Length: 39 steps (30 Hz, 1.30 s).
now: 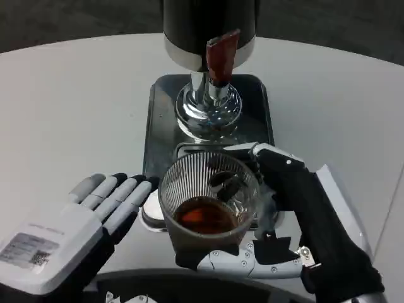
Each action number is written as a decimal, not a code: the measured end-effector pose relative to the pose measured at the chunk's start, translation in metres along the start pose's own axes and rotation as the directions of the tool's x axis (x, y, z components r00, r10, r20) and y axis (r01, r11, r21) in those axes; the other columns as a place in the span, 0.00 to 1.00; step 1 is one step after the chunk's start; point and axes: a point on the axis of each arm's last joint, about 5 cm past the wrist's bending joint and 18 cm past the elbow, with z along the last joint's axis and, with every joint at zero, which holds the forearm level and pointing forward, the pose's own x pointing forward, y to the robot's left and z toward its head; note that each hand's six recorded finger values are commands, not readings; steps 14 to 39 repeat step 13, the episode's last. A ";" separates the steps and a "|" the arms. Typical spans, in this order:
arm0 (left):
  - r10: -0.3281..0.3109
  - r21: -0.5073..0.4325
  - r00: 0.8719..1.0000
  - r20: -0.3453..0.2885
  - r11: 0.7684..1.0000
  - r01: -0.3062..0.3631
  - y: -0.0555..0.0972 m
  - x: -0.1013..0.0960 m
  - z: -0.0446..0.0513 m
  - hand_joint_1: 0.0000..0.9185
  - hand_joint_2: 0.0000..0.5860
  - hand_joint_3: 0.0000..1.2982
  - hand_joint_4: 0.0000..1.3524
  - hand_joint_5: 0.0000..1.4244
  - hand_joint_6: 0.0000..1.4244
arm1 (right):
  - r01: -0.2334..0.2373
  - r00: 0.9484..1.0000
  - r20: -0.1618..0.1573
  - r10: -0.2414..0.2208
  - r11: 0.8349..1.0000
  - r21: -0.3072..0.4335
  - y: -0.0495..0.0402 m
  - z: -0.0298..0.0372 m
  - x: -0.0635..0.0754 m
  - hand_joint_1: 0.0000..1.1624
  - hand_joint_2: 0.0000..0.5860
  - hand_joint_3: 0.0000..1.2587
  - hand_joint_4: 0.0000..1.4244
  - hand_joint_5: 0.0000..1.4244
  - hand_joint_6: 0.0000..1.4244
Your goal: Grasp the cup under the faucet to collect the drink, then remove the cup.
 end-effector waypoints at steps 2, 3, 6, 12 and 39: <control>0.002 -0.010 1.000 -0.006 1.000 -0.003 -0.001 0.001 0.0004 0.00 0.25 0.00 0.00 0.00 0.00 | 0.008 1.000 0.015 -0.008 1.000 0.000 -0.0017 0.0028 0.000 0.96 0.09 0.67 0.74 0.72 0.95; 0.003 -0.012 1.000 -0.009 1.000 -0.003 -0.001 0.001 0.0004 0.00 0.25 0.00 0.00 0.00 0.00 | 0.008 1.000 0.015 -0.008 1.000 0.000 -0.0018 0.0029 0.000 0.96 0.09 0.67 0.74 0.72 0.94; 0.003 -0.017 1.000 -0.011 1.000 -0.003 -0.001 0.002 0.0006 0.00 0.25 0.00 0.00 0.00 0.00 | 0.007 1.000 0.006 -0.007 1.000 0.002 -0.0014 0.0023 -0.002 0.96 0.10 0.67 0.74 0.72 0.94; -0.001 -0.028 1.000 -0.013 1.000 0.001 -0.003 0.003 0.0014 0.00 0.25 0.00 0.00 0.00 0.00 | 0.002 1.000 -0.006 -0.002 1.000 0.006 -0.0004 0.0016 -0.004 0.96 0.10 0.67 0.74 0.72 0.94; -0.002 -0.030 1.000 -0.013 1.000 0.001 -0.003 0.003 0.0015 0.00 0.25 0.00 0.00 0.00 0.00 | 0.002 1.000 -0.007 -0.002 1.000 0.006 -0.0003 0.0016 -0.004 0.96 0.10 0.66 0.74 0.73 0.94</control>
